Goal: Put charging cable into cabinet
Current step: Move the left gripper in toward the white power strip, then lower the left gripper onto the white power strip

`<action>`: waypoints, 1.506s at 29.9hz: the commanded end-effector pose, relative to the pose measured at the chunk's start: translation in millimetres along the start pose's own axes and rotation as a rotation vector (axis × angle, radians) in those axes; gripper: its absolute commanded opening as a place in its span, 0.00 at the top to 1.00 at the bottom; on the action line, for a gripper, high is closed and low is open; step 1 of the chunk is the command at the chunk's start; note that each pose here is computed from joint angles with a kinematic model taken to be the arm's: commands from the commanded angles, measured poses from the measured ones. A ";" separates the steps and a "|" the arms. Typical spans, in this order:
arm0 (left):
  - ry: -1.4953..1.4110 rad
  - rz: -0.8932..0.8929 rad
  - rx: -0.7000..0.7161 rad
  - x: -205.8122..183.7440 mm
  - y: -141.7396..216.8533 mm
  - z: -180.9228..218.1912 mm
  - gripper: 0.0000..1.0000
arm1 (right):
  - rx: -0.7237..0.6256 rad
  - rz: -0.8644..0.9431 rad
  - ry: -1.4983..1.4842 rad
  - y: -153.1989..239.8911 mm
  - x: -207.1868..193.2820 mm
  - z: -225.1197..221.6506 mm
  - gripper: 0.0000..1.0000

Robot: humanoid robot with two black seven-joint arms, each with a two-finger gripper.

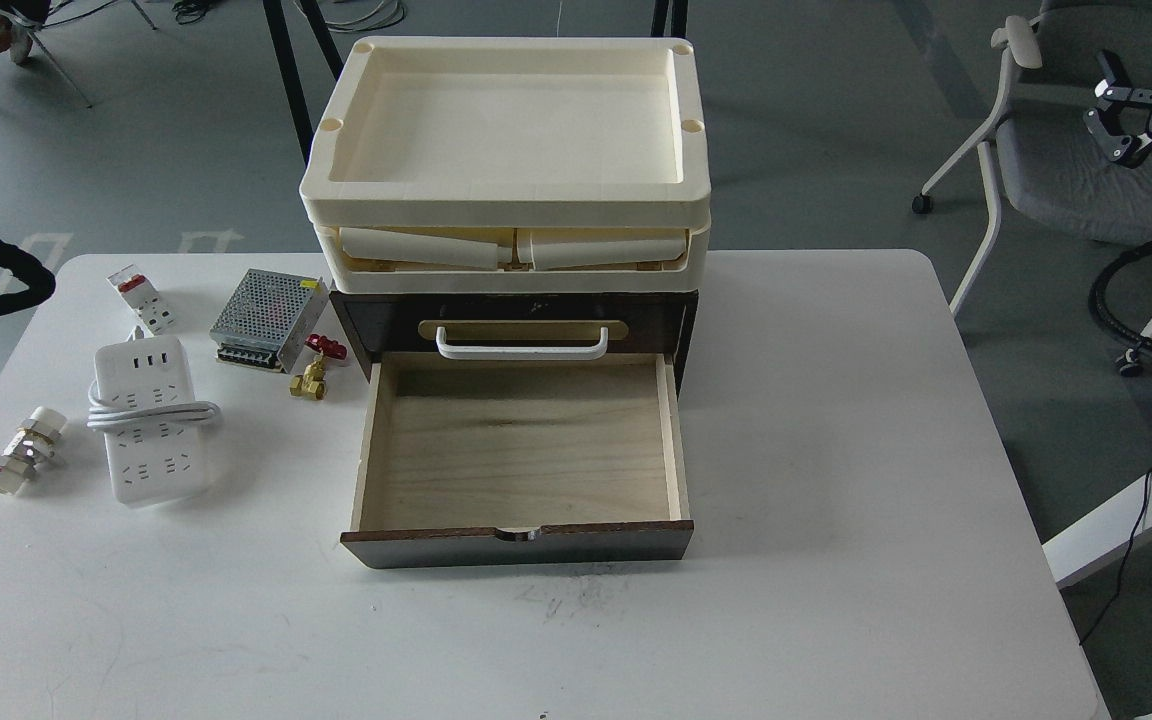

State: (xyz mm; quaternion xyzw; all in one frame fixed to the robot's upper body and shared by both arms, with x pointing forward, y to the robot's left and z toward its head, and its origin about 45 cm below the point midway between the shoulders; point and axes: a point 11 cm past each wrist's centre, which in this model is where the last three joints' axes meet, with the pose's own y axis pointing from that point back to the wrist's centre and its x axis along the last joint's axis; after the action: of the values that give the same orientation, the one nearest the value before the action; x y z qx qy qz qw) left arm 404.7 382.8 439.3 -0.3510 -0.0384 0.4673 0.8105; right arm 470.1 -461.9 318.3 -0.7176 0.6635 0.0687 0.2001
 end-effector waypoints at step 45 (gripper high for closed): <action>-1.539 -1.172 1.506 96.0 228.3 -145.6 0.05 | -0.058 0.093 0.018 38.0 41.7 19.7 0.00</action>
State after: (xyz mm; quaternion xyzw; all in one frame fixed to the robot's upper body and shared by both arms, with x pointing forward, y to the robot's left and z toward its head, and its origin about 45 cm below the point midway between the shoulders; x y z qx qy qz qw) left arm 348.7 451.0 174.9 0.6411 -0.3799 0.0242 0.6664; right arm 442.0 -492.9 278.5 -0.6931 0.6943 0.0911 0.1712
